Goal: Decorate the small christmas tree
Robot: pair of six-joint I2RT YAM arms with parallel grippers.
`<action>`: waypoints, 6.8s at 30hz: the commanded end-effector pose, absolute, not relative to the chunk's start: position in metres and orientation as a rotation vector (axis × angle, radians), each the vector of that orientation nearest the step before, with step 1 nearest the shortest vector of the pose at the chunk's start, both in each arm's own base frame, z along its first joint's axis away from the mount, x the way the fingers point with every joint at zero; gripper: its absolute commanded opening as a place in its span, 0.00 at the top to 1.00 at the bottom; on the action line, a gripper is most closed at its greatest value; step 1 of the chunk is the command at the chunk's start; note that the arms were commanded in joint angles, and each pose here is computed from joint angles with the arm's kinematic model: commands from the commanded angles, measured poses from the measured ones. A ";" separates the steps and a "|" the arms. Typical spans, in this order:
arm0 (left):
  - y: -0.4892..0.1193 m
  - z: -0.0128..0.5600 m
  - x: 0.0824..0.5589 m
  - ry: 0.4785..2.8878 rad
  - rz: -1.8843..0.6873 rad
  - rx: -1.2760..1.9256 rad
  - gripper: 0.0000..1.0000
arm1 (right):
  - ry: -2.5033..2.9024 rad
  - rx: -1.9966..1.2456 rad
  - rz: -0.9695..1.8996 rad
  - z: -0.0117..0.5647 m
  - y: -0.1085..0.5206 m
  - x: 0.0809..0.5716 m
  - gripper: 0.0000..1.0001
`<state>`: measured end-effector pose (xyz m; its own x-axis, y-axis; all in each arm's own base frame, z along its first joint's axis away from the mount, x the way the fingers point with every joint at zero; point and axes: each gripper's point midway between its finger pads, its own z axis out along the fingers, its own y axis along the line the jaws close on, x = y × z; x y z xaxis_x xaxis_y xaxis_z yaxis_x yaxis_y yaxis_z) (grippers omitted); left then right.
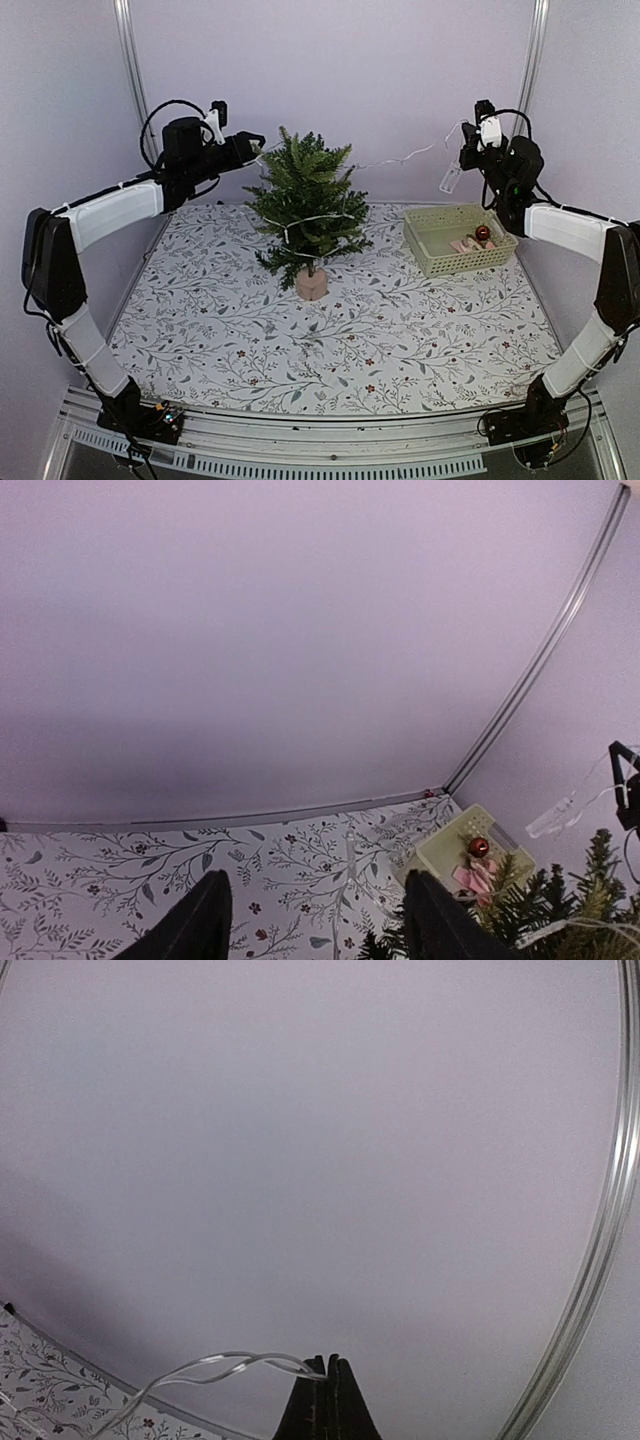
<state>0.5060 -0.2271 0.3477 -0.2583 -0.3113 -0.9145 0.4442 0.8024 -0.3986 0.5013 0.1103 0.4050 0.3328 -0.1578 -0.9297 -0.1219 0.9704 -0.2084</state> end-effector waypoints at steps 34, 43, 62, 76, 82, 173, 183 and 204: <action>-0.278 0.383 0.269 1.368 -0.583 0.657 0.33 | 1.329 -0.844 1.084 0.377 0.297 0.221 1.00; -0.322 0.335 0.188 1.259 -0.727 0.894 0.39 | 1.257 -0.852 1.331 0.379 0.343 0.185 1.00; -0.380 0.323 0.154 1.132 -0.856 0.971 0.62 | 1.217 -0.837 1.510 0.365 0.396 0.166 1.00; -0.379 0.319 0.156 1.169 -0.888 0.944 0.85 | 1.192 -0.842 1.556 0.363 0.401 0.163 1.00; -0.355 0.323 0.169 1.236 -0.859 0.812 1.00 | 1.185 -0.842 1.569 0.361 0.403 0.163 1.00; -0.174 0.315 0.320 1.768 -0.421 0.247 0.08 | 1.360 -0.496 1.048 0.371 0.263 0.271 0.30; -0.132 0.338 0.357 1.848 -0.528 0.046 0.01 | 1.521 -0.242 0.799 0.366 0.174 0.341 0.27; -0.119 0.284 0.433 2.078 -0.550 -0.027 0.01 | 2.404 0.181 0.353 0.125 0.054 0.540 0.38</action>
<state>0.4353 -0.1262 0.2874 -0.5118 -0.2223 -0.8299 0.2398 0.8906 -0.3864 0.5464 0.0623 0.1653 -0.6174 0.2299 -0.7523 -0.0628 0.9389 0.3385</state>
